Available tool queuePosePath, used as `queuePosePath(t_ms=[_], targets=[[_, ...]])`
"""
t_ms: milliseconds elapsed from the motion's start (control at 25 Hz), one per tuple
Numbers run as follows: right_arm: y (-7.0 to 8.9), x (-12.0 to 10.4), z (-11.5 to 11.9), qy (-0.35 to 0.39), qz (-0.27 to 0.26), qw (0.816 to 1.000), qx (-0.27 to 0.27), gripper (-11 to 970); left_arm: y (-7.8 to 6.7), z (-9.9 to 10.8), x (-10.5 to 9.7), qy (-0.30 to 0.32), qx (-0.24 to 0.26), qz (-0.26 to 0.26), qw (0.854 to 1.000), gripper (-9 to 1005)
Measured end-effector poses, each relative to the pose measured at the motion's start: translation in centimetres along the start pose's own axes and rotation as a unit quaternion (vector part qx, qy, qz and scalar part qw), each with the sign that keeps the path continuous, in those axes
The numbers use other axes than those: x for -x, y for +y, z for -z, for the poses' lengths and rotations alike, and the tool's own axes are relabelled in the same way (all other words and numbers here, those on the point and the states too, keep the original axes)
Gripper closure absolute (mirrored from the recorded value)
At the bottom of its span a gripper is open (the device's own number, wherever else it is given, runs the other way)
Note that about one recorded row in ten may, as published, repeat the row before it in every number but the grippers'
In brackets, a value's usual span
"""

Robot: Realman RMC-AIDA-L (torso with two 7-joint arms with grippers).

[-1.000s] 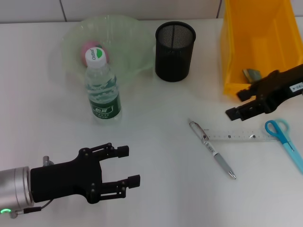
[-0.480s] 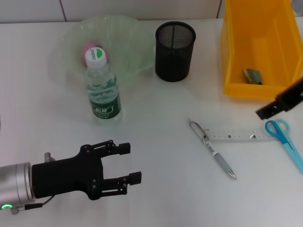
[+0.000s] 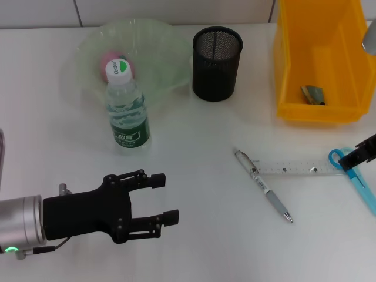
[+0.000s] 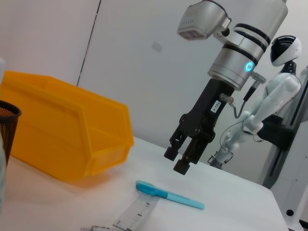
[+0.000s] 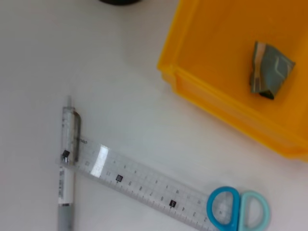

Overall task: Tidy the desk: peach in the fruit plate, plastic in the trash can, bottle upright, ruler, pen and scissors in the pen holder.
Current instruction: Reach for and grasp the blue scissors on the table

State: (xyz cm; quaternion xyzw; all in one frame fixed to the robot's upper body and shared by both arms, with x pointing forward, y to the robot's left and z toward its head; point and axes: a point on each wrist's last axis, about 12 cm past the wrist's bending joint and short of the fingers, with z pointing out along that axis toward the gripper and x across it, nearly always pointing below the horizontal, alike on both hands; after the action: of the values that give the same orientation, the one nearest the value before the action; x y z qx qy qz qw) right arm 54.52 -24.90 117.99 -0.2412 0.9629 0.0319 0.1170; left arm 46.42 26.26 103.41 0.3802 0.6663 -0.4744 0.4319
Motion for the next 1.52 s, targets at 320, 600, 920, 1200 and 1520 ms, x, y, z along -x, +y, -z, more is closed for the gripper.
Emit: queuePosePath(t_ms=[320, 600, 920, 1200, 1520], targets=[[-0.9, -1.5, -1.1, 0.009, -0.041, 0.999, 0.0, 249, 0.1, -0.2, 0.2, 0.003, -0.005, -0.003, 1.0, 194], [-1.6, -2.4, -2.8, 0.018, -0.065, 0.998, 0.005, 252, 0.2, -0.3, 0.3, 0.003, -0.006, -0.004, 1.0, 194], [-2.0, -2.4, -3.9, 0.012, -0.072, 0.997, 0.006, 267, 0.2, -0.4, 0.3, 0.002, -0.008, -0.003, 1.0, 194], [-2.0, -2.6, -4.7, 0.011, -0.073, 0.997, 0.015, 284, 0.1, -0.4, 0.2, 0.002, -0.007, -0.002, 1.0, 194], [-2.0, -2.6, -4.9, 0.01, -0.074, 0.997, 0.016, 501, 0.1, -0.5, 0.2, 0.002, -0.008, 0.0, 1.0, 194]])
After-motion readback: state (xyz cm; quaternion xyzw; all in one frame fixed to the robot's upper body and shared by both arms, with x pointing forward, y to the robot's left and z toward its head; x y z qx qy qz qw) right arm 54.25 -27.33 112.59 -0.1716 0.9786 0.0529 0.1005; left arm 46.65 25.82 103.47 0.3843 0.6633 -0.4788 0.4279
